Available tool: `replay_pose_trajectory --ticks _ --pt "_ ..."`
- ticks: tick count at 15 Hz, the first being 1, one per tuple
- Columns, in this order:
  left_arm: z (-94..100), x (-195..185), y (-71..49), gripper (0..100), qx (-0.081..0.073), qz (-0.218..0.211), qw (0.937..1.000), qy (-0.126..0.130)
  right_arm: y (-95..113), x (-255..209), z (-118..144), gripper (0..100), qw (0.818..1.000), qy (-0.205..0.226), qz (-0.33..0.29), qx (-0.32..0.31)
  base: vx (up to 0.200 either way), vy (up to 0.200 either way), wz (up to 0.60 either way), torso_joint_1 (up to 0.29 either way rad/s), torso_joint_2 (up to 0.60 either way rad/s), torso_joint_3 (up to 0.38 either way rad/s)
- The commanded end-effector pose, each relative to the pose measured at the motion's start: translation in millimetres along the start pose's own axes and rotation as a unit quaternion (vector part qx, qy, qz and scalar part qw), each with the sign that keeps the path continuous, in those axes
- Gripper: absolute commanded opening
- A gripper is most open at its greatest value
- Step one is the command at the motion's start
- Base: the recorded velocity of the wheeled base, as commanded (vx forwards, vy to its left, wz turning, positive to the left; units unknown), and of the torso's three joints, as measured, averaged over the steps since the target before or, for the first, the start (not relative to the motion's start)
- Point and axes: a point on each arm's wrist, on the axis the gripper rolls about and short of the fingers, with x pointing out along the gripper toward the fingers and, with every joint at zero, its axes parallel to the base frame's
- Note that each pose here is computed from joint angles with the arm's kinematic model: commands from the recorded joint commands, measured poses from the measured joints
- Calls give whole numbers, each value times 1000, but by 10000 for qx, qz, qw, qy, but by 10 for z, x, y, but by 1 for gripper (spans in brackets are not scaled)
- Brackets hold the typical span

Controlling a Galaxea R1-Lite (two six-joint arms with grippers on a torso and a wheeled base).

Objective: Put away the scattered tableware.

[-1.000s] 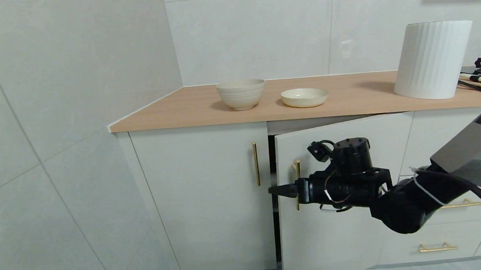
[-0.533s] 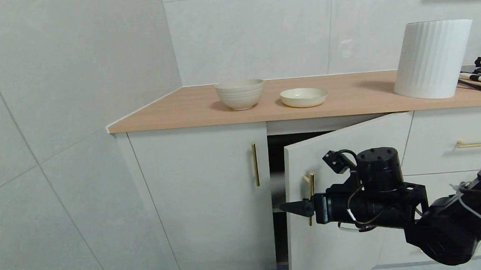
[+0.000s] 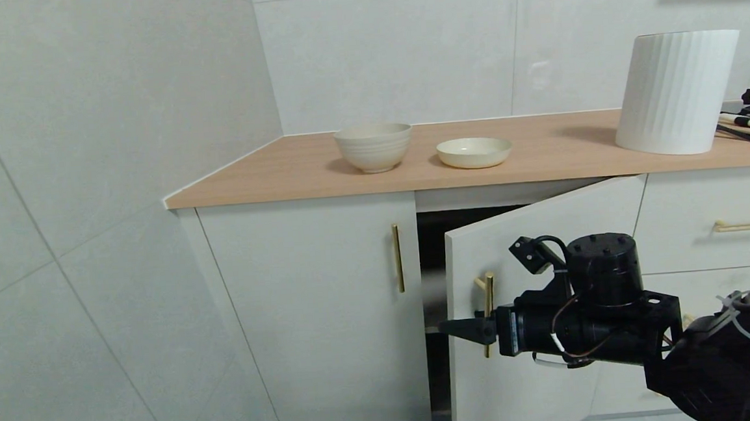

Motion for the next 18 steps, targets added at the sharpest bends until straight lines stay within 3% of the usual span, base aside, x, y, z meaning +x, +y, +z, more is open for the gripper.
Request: replay_pose_trajectory --ticks 1,2,3,4,6,8,10,13,14,15,18 --pt "569 357 40 100 -101 -722 9958 556 70 12 -17 100 9999 42 115 -44 0 0 0 0 0 0" --pt "799 870 90 100 -95 -1459 9823 1173 88 1 -17 100 9999 35 127 -47 0 0 0 0 0 0" --pt "811 1135 118 100 -60 -1758 9739 1432 85 -14 -38 100 9999 69 118 -39 0 0 0 0 0 0" --pt "803 1247 129 100 -57 -1881 9702 1523 85 -20 -42 100 9999 75 114 -36 0 0 0 0 0 0" --pt "580 1841 50 100 -129 -2699 9395 2105 81 -17 -83 100 9998 147 111 -30 0 0 0 0 0 0" --pt "277 2319 -8 100 -292 -2873 9214 2600 87 -17 -89 100 9997 183 178 -31 0 0 0 0 0 0" --pt "-78 2662 -161 100 -293 -3163 9055 2814 95 -20 -101 100 9996 201 194 -32 0 0 0 0 0 0" --pt "-379 2974 -359 100 -240 -3428 8988 2721 102 -21 -100 100 9996 199 203 -46 0 0 0 0 0 0" --pt "-427 3008 -416 100 -264 -3498 8962 2716 101 -21 -99 100 9996 195 197 -46 0 0 0 0 0 0" --pt "-504 3039 -539 100 -359 -3652 8894 2726 125 -14 -126 100 9994 243 229 -52 0 0 0 0 0 0" --pt "-682 3026 -694 100 -389 -3870 8811 2689 139 -18 -126 100 9994 208 264 -78 0 0 0 0 0 0"
